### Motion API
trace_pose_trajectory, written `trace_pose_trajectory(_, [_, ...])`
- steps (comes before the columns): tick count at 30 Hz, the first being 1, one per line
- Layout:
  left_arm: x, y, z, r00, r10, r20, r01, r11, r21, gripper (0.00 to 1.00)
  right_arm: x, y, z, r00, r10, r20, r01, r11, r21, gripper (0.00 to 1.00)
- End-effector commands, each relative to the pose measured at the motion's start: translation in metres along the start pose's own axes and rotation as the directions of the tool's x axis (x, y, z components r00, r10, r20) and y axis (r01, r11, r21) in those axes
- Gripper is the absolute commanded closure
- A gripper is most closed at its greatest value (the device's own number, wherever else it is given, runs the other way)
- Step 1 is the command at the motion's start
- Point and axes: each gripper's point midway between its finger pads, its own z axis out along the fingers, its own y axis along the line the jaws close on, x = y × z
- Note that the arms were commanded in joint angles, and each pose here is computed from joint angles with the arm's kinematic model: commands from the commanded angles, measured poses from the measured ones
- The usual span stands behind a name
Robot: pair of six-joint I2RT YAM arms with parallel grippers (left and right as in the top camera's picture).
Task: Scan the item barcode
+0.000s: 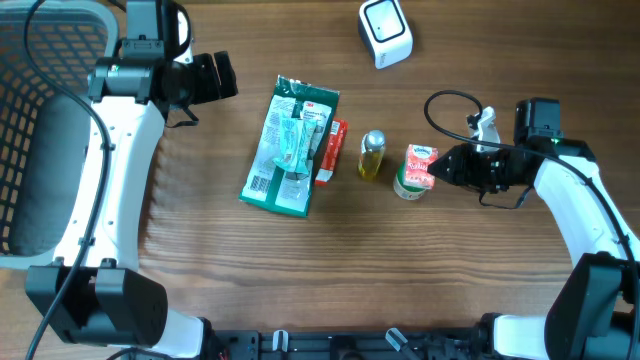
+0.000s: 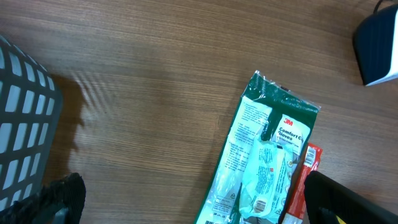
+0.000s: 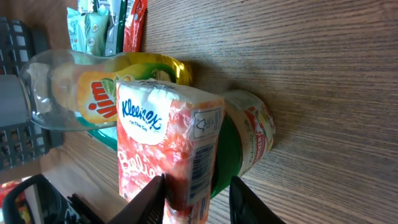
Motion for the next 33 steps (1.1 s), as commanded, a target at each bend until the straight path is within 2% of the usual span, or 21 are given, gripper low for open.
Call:
trace_pose_trajectory(1, [-0.0002,0.0006,0.0024,1.0,0.007,-0.005,-0.007,1.0,0.005,0.0,0.004,0.004,0.0044,1.0,0.012,-0.021,-0.013,0.999,-0.031,0.69])
trace_pose_trajectory(33, [-0.0002,0.0006,0.0024,1.0,0.007,-0.005,-0.007,1.0,0.005,0.0,0.0054,0.0027,0.0048,0.999,0.042,-0.026,-0.043,0.999,-0.026,0.69])
